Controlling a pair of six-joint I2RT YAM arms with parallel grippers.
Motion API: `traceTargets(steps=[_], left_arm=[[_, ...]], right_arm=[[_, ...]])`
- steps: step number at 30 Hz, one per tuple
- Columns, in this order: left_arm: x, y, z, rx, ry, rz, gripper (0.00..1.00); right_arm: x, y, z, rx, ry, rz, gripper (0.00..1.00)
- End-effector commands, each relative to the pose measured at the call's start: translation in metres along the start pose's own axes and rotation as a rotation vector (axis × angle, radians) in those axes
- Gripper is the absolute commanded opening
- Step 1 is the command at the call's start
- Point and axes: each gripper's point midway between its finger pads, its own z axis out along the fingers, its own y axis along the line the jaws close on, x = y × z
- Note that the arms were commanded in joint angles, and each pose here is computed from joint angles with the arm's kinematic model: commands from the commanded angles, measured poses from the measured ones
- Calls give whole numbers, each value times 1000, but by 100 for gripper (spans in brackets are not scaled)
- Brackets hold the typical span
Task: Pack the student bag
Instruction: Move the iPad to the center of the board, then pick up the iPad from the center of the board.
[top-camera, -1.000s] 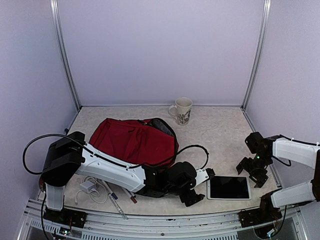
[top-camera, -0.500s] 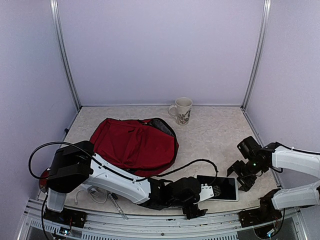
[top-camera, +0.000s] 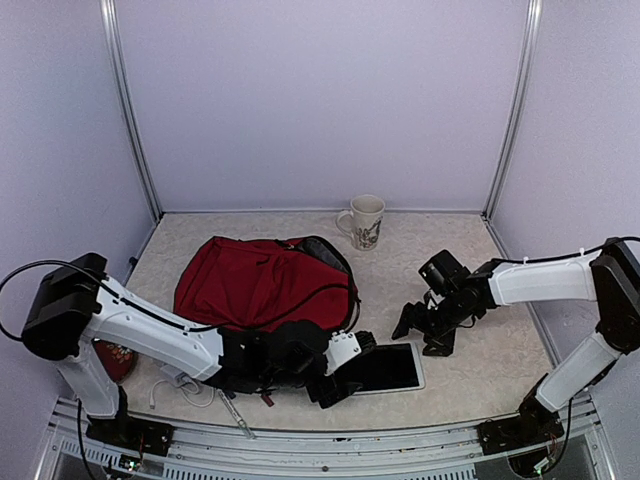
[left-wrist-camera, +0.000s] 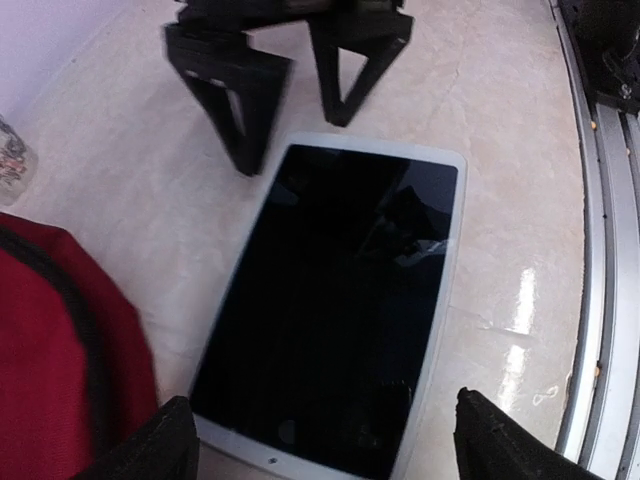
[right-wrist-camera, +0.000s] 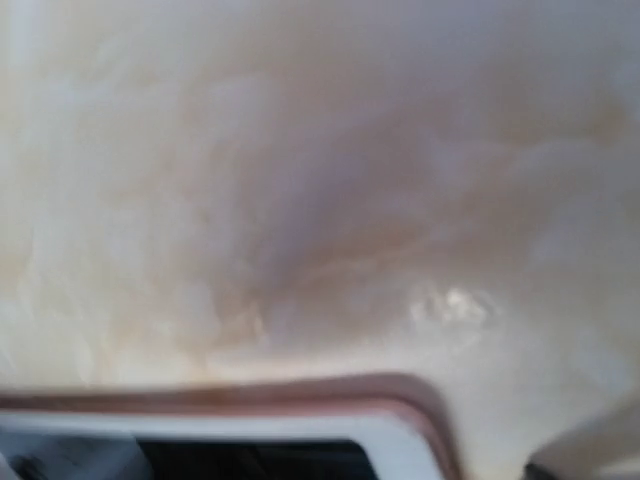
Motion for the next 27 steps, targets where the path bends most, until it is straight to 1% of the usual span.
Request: traceTargets(steps=[1, 2, 5, 8, 10, 12, 17, 22, 27], left_arm=[[6, 23, -34, 19, 25, -103, 76], [12, 24, -39, 16, 36, -107, 70], [39, 27, -42, 8, 109, -107, 58], [55, 27, -29, 8, 180, -86, 52], [57, 25, -17, 12, 211, -71, 49], [64, 24, -6, 8, 235, -72, 47], [87, 30, 10, -13, 289, -117, 46], [91, 24, 20, 13, 299, -119, 46], [99, 19, 25, 34, 314, -110, 46]], right_arm=[[17, -11, -11, -52, 12, -301, 89], [20, -15, -14, -69, 15, -314, 90], [25, -32, -22, -96, 23, -333, 95], [23, -31, -32, -197, 4, -358, 97], [24, -24, -37, -288, 6, -375, 97], [26, -16, -39, -347, 6, -401, 97], [36, -16, -27, -380, 75, -427, 97], [45, -15, -18, -435, 126, -417, 97], [51, -2, -25, -538, 144, -434, 96]])
